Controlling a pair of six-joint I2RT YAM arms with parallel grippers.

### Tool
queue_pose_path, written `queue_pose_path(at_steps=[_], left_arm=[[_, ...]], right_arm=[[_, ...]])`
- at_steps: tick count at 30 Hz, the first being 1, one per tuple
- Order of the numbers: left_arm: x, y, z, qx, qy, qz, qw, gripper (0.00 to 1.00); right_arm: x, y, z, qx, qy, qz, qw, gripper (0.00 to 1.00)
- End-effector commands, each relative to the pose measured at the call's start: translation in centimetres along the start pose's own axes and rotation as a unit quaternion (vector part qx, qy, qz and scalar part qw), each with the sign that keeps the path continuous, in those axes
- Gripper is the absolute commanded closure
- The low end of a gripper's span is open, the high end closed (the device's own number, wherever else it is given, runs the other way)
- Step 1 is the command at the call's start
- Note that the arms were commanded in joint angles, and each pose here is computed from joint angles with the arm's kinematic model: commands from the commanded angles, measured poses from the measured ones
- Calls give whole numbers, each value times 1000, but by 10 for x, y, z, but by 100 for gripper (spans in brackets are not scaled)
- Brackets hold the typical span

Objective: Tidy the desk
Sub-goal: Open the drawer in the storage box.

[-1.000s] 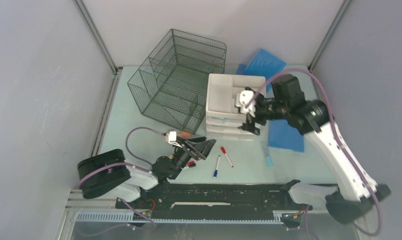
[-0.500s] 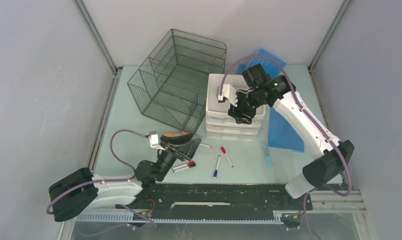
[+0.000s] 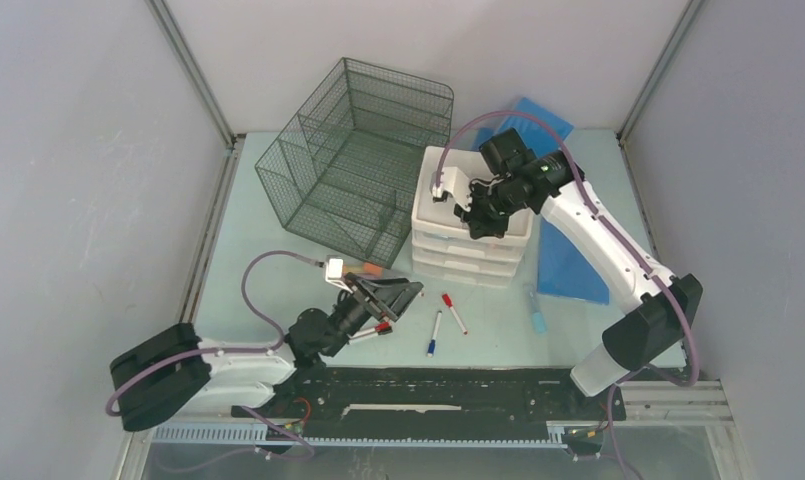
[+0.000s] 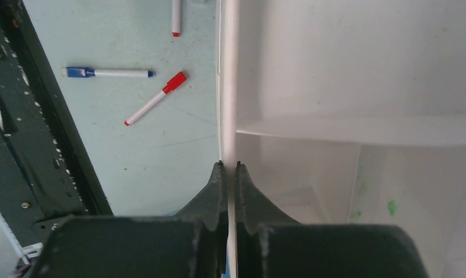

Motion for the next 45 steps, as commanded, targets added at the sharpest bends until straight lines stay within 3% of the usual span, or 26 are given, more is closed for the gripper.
queue_pose_path(at_steps=[1, 9, 13, 21, 25, 31, 38, 45], left_arm=[[-16, -3, -23, 82, -55, 9, 995, 11], [-59, -25, -22, 206, -49, 25, 977, 10], [-76, -26, -10, 214, -20, -12, 977, 5], [-107, -37, 10, 259, 16, -46, 965, 13], [-115, -34, 13, 249, 19, -67, 966, 14], [-129, -34, 23, 265, 26, -81, 961, 25], [-141, -38, 34, 269, 33, -86, 959, 27], [-157, -36, 30, 277, 13, -76, 958, 44]], right_arm=[[37, 10, -1, -65, -50, -71, 994, 100], [50, 10, -12, -162, -48, -142, 975, 100], [52, 12, -17, -188, -47, -162, 968, 100], [52, 18, -25, -204, -34, -182, 961, 100], [52, 20, -25, -204, -30, -186, 961, 100], [51, 21, -25, -203, -25, -189, 960, 100], [53, 22, -24, -201, -23, -193, 960, 100], [46, 21, -21, -201, -13, -185, 962, 100]])
Point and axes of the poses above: each gripper's point midway between its finger pads, its own x axis back along the fingers, its own z axis along the line the jaws close on, y = z × x, the point moved 7 cm from there along x, back along the fingers, and after that the axes turned 8 degrees about x, right-handed, at the moved point
